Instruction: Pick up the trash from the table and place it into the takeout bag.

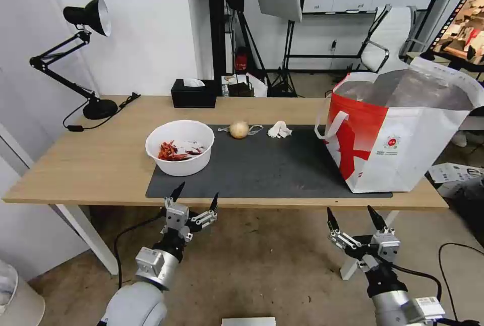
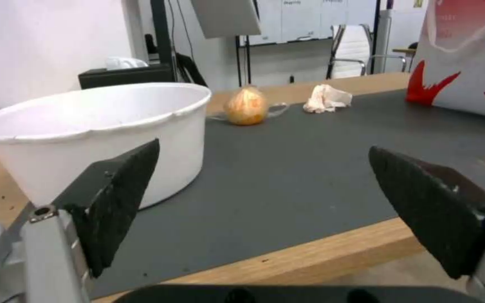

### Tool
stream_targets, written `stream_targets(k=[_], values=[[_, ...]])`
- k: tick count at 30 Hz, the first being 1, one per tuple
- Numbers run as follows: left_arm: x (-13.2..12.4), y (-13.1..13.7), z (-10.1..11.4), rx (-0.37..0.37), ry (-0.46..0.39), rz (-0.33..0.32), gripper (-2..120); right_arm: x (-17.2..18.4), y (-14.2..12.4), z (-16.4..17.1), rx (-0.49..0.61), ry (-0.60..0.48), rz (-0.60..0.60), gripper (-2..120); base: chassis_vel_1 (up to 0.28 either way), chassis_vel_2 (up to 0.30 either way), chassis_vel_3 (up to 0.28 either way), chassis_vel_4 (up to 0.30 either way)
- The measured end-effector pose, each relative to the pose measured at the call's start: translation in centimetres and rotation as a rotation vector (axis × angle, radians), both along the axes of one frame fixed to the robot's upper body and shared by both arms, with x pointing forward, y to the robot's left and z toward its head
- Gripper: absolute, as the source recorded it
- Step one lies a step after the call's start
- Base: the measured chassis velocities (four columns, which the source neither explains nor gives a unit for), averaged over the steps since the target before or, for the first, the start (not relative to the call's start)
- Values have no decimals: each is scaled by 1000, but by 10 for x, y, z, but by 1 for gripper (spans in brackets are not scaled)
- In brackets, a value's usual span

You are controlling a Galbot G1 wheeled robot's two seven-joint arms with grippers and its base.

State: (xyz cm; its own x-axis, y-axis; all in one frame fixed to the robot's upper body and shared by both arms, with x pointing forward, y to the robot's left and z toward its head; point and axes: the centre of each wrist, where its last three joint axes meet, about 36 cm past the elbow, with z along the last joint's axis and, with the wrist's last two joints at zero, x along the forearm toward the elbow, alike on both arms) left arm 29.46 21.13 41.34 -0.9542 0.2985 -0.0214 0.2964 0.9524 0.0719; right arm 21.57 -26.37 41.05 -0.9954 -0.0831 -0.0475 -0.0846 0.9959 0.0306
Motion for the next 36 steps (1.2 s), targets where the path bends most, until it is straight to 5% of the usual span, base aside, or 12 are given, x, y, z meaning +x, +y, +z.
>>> stream_targets(k=[25, 28, 36], values=[[0, 1, -1, -6, 0, 19, 100, 16, 17, -3, 58, 9, 31, 100, 0, 0, 0, 0], [1, 2, 0, -9, 0, 25, 100, 35, 25, 3, 92, 28, 75, 100, 0, 0, 0, 0], [1, 8, 0, -7, 4, 49, 100, 154, 33, 13, 53, 70, 219, 100, 0, 0, 0, 0]])
